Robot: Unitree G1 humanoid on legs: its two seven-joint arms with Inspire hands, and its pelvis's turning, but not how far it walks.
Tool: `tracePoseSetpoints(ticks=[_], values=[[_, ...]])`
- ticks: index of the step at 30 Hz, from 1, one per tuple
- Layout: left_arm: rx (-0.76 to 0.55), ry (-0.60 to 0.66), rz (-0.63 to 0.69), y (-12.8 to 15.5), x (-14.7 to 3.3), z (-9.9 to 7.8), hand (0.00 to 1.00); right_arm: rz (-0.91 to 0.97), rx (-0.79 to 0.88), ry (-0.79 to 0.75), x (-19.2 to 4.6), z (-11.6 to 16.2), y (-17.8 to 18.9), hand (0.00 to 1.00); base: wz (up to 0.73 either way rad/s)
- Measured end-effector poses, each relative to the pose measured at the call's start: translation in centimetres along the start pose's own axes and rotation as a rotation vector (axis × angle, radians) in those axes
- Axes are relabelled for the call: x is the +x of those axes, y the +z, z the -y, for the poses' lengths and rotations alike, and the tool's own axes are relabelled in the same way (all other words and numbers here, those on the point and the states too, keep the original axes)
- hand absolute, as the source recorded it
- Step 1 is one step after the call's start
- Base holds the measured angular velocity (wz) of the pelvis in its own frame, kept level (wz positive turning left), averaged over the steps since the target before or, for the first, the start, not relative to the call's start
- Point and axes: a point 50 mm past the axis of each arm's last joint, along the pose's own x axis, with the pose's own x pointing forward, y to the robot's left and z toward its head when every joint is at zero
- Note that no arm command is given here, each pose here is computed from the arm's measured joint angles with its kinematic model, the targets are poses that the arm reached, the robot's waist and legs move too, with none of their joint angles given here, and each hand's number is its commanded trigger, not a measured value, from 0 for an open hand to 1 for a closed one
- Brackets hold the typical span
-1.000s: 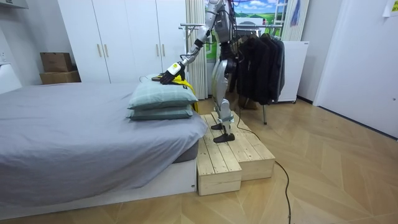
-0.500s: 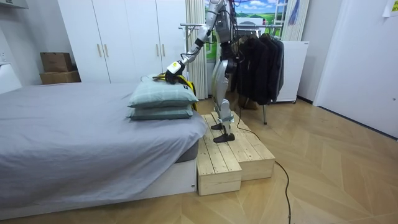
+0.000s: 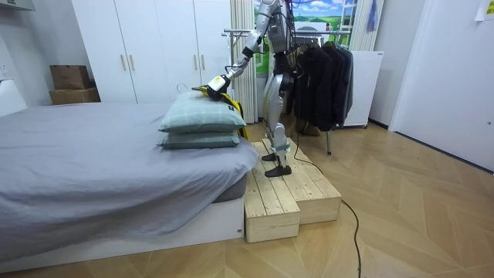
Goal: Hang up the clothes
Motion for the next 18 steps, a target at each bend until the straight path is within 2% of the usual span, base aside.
tracePoseSetpoints(ticks=[18], values=[[-0.005, -0.001, -0.012, -0.21, -0.01, 0.00, 1.00, -0.002, -0.003, 0.003, -0.01, 0.08, -0.07, 0.00, 0.00]])
